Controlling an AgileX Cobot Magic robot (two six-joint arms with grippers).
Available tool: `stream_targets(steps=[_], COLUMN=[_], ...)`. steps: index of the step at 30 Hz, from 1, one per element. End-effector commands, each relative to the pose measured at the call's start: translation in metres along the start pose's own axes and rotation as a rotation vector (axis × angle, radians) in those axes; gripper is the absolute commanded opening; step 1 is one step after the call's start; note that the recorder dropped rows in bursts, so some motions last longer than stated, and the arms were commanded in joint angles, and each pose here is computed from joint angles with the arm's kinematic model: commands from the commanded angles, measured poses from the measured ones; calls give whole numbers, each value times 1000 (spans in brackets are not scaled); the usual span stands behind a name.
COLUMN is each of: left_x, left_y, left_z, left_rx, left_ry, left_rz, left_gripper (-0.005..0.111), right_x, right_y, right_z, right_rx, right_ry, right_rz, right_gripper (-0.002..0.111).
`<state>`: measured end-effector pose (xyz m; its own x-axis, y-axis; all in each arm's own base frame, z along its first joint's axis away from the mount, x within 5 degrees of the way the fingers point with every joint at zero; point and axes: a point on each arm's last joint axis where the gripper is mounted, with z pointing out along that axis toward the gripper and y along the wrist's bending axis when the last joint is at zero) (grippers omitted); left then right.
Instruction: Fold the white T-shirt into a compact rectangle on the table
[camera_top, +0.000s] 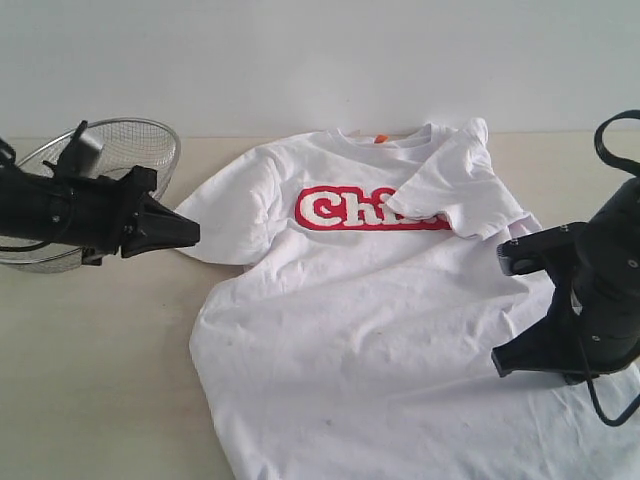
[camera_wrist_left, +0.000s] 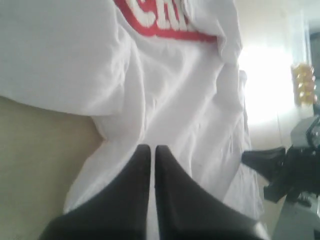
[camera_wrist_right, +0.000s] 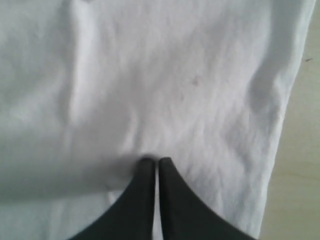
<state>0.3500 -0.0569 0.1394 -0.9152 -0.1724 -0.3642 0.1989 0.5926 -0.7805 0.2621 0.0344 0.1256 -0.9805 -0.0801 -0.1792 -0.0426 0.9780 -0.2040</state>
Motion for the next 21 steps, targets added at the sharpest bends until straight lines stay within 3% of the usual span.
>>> stream_targets(steps=[1, 6, 8, 12, 18, 21], left_x=[4, 5, 8, 10, 11, 5], left_y=[2, 14, 13, 13, 27, 29], left_z=[2, 4, 5, 6, 8, 6], left_rx=[-4, -132, -114, -120, -330, -357], left_ry=[-114, -181, -175, -171, -214, -238], left_rz=[-56, -160, -226, -221, -270, -263], left_gripper=[4, 4, 4, 4, 4, 4], right_x=[-3, -3, -3, -4, -5, -5], right_y=[2, 4, 5, 7, 8, 8], right_z=[-3, -3, -3, -3, -3, -3], right_rx=[-29, -48, -60, -80, -90, -92], right_ry=[-30, -27, -30, -46, -54, -56], right_rz=[-5, -2, -6, -9, -15, -13], right_gripper=[0, 0, 0, 0, 0, 0])
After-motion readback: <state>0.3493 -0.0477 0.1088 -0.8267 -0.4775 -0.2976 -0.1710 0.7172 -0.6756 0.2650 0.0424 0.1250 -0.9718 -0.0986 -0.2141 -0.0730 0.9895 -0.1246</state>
